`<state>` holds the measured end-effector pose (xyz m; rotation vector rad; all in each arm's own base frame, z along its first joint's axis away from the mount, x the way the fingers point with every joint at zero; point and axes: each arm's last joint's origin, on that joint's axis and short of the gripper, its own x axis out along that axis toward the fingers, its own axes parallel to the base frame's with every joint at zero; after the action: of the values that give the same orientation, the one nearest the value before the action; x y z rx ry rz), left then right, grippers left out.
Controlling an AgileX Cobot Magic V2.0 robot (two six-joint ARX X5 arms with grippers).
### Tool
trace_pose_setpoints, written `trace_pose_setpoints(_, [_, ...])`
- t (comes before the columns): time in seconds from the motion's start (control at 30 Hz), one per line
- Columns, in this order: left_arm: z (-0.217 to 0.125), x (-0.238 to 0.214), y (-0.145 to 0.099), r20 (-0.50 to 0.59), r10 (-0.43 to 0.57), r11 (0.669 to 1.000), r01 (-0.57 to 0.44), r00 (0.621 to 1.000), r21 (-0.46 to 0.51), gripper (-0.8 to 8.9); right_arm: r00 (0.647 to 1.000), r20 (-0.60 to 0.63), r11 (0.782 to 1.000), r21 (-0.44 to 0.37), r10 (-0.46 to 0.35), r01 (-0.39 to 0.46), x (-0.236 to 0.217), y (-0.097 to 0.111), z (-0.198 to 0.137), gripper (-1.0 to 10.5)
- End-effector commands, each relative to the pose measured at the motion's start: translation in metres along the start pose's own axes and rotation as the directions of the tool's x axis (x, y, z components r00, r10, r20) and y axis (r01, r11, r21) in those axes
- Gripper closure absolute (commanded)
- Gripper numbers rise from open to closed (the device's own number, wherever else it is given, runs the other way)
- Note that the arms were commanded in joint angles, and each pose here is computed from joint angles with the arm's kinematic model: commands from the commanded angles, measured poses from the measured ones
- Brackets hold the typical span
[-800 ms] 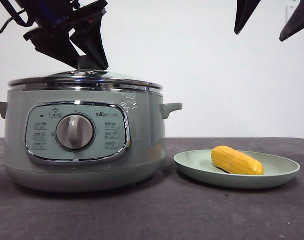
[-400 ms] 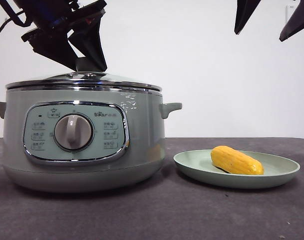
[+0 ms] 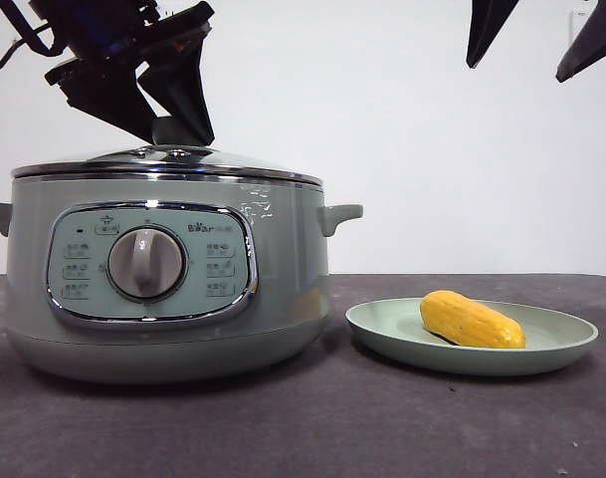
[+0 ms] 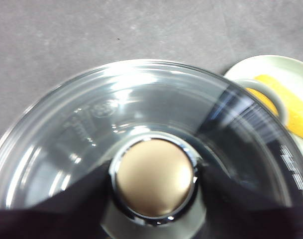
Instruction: Take the corn out from the steamer,put the corn on the plate,close the lid
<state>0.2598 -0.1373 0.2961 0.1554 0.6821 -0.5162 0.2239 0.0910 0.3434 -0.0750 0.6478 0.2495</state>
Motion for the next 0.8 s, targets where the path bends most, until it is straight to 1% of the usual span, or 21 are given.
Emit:
trace_pose_setpoints(0.03, [0.003, 0.0, -0.001, 0.022, 0.0, 1.0, 0.0, 1.0, -0.002, 3.35, 1.0, 0.0, 1.0, 0.01, -0.004, 0.004, 0.001, 0.0, -0.001, 4.7])
trace_pose_setpoints(0.13, [0.008, -0.006, -0.001, 0.07, 0.002, 1.0, -0.002, 0.998, 0.0, 3.37, 1.0, 0.0, 1.0, 0.01, -0.001, 0.001, 0.001, 0.0, -0.001, 4.7])
trace_pose_setpoints(0.23, [0.014, -0.021, -0.001, 0.136, 0.007, 1.0, -0.008, 0.991, 0.002, 3.38, 1.0, -0.002, 1.0, 0.01, 0.003, -0.003, 0.0, 0.0, -0.001, 4.7])
trace_pose_setpoints(0.43, [0.016, -0.073, -0.003, 0.248, 0.036, 0.999, -0.035, 0.968, -0.009, 3.53, 1.0, 0.013, 1.0, 0.01, 0.008, -0.008, -0.015, -0.001, -0.003, 4.8])
trace_pose_setpoints(0.47, [0.015, -0.081, -0.003, 0.26, 0.04, 0.999, -0.039, 0.965, -0.011, 3.81, 1.0, 0.019, 1.0, 0.011, 0.009, -0.009, -0.019, -0.002, -0.004, 4.8])
trace_pose_setpoints(0.5, [0.013, -0.092, -0.004, 0.27, 0.051, 0.999, -0.049, 0.962, -0.014, 4.43, 1.0, 0.024, 1.0, 0.011, 0.009, -0.009, -0.024, -0.003, -0.005, 5.1])
trace_pose_setpoints(0.57, [0.009, -0.108, -0.005, 0.283, 0.054, 0.999, -0.052, 0.958, -0.013, 5.69, 0.999, 0.04, 1.0, 0.013, 0.01, -0.011, -0.035, -0.004, -0.006, 6.2])
trace_pose_setpoints(0.67, [0.001, -0.125, -0.005, 0.268, 0.059, 0.998, -0.059, 0.962, -0.01, 7.78, 0.997, 0.07, 1.0, 0.008, 0.012, -0.013, -0.052, -0.006, -0.009, 9.0])
trace_pose_setpoints(0.7, [-0.002, -0.128, -0.005, 0.256, 0.079, 0.997, -0.079, 0.963, -0.012, 8.37, 0.997, 0.082, 1.0, 0.0, 0.014, -0.014, -0.057, -0.007, -0.01, 9.7])
trace_pose_setpoints(0.73, [-0.006, -0.13, -0.004, 0.244, 0.111, 0.994, -0.11, 0.963, -0.018, 8.21, 0.996, 0.093, 1.0, -0.009, 0.014, -0.013, -0.062, -0.007, -0.012, 9.6])
trace_pose_setpoints(0.8, [-0.014, -0.131, -0.003, 0.236, 0.165, 0.986, -0.162, 0.958, -0.03, 8.22, 0.993, 0.119, 1.0, -0.014, 0.017, -0.015, -0.069, -0.008, -0.016, 9.6])
